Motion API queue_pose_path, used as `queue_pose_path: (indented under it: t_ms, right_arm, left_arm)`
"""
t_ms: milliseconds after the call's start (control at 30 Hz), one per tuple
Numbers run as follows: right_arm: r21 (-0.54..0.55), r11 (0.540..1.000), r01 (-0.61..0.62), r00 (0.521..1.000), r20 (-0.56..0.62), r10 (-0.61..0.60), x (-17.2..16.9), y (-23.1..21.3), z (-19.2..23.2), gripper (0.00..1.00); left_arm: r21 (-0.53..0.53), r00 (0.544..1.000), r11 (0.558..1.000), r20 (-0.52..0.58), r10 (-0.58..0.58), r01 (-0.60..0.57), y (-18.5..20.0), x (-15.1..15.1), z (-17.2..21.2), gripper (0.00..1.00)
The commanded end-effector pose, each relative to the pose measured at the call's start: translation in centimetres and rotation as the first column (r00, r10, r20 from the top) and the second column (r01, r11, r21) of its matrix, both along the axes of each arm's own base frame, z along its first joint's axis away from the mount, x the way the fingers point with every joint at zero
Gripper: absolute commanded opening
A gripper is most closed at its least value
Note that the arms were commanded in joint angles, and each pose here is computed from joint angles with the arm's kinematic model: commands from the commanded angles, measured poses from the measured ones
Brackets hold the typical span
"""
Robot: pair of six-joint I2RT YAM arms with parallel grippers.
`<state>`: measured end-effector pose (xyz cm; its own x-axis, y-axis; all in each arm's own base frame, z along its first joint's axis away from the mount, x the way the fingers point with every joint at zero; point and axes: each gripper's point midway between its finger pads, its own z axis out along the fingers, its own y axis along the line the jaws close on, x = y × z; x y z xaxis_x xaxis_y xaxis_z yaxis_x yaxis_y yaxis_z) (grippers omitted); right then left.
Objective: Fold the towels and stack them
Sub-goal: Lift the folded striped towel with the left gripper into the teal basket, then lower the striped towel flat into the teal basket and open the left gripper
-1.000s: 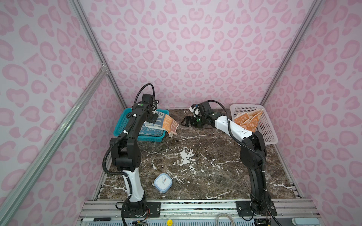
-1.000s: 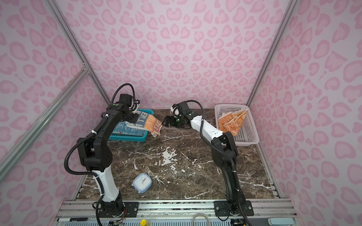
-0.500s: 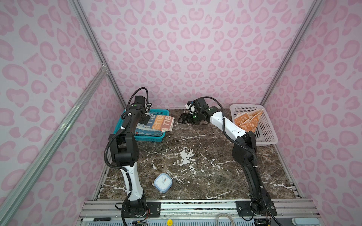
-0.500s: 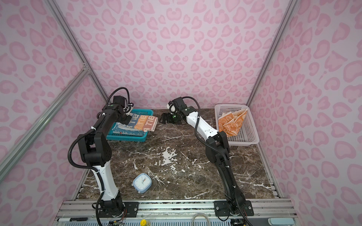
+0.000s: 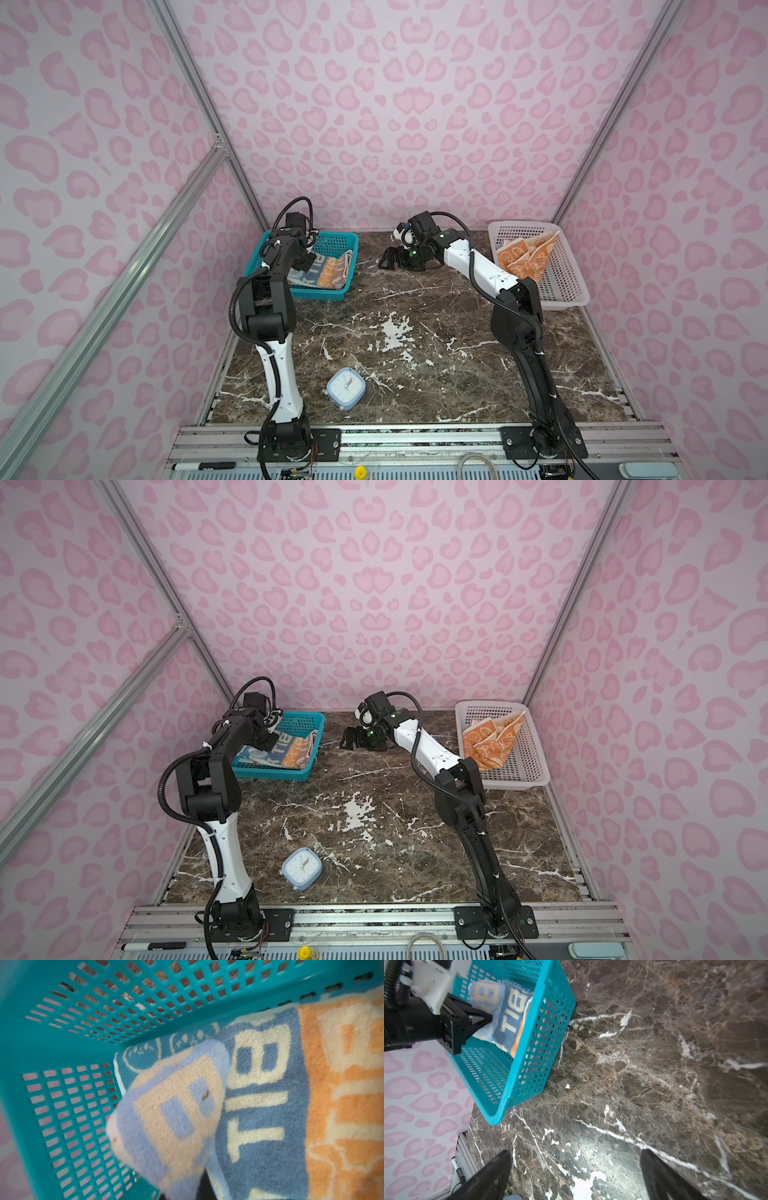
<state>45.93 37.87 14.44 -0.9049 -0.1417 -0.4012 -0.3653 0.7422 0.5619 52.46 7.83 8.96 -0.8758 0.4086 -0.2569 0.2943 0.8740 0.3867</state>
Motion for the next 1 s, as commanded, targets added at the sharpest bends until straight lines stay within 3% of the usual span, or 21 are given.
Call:
queue_pose_path:
  t_ms: [0, 200, 467, 967]
  right_arm:
    - [0.005, 1.000, 0.000, 1.000, 0.023, 0.000, 0.0, 0.0, 0.3, 0.98]
    - [0.011, 1.000, 0.000, 1.000, 0.018, 0.000, -0.1, 0.1, 0.3, 0.98]
    - [0.013, 1.000, -0.005, 1.000, 0.024, 0.005, -0.2, 0.2, 0.4, 0.98]
    - [0.019, 1.000, -0.004, 1.000, 0.018, 0.004, -0.2, 0.4, 0.3, 0.98]
  left_arm:
    - [0.017, 1.000, 1.000, 0.025, 0.005, -0.006, 0.3, 0.6, 0.5, 0.04]
    - [0.047, 0.997, 0.999, 0.083, 0.011, -0.014, 0.8, 0.6, 3.6, 0.04]
    - [0.059, 0.994, 0.997, 0.106, 0.036, -0.043, 1.4, 0.3, 4.7, 0.04]
    - [0.063, 0.992, 0.994, 0.088, 0.088, -0.094, 3.1, 0.0, 3.3, 0.04]
